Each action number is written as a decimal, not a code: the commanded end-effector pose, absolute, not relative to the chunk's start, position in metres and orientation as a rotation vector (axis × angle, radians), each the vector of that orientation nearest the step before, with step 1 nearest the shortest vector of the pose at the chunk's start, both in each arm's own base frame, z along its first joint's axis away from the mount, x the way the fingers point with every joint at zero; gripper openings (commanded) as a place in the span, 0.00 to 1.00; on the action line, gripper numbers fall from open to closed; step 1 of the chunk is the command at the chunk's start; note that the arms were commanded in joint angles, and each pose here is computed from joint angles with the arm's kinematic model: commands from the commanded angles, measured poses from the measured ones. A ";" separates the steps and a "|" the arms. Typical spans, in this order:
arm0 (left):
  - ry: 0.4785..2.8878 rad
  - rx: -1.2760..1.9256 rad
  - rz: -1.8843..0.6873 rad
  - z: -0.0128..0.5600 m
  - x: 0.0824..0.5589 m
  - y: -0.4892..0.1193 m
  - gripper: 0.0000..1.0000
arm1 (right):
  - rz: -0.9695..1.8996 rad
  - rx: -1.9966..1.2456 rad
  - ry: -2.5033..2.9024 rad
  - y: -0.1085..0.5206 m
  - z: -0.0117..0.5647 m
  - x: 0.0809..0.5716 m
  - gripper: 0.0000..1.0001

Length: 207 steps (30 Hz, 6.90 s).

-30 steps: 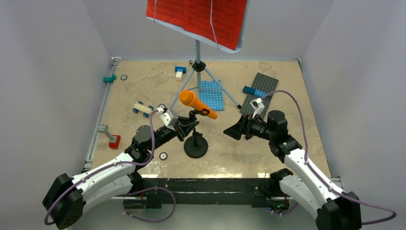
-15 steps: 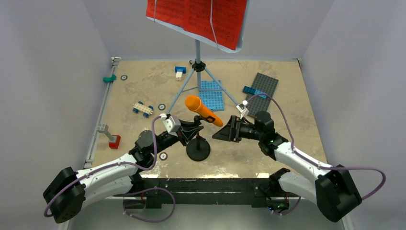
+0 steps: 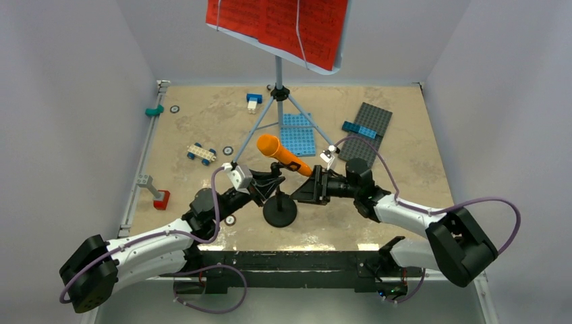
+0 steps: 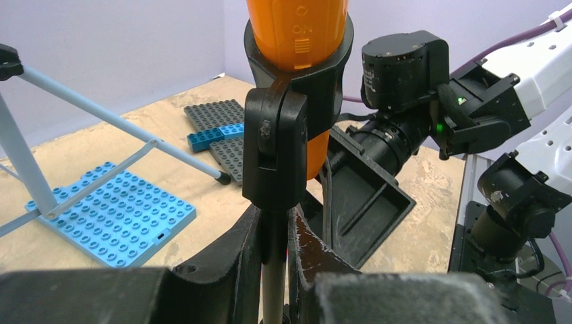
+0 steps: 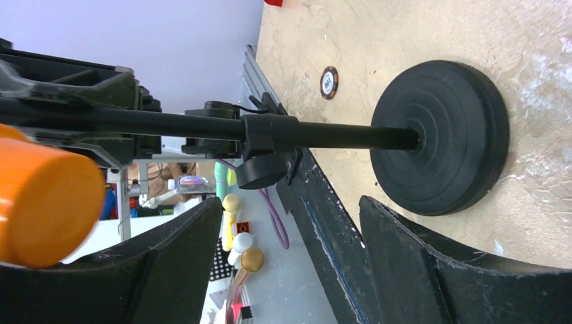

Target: Pack up the instrument practice props

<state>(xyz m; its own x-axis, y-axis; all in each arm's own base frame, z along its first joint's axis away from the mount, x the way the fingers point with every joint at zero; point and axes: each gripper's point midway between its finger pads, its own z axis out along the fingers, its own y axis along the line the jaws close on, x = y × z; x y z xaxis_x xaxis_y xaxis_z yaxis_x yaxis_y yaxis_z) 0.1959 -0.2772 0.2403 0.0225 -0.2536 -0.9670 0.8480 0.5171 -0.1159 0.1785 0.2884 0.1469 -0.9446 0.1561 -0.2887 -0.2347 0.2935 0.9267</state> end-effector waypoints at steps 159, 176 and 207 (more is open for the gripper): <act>1.614 0.295 -0.622 0.244 0.219 -0.287 0.00 | 1.272 -0.401 1.790 0.289 0.181 0.197 0.56; 1.616 0.339 -0.654 0.237 0.212 -0.290 0.00 | 1.241 -0.457 1.790 0.303 0.183 0.212 0.46; 1.655 0.359 -0.665 0.214 0.205 -0.293 0.00 | 0.907 -0.657 1.650 0.301 0.169 0.215 0.00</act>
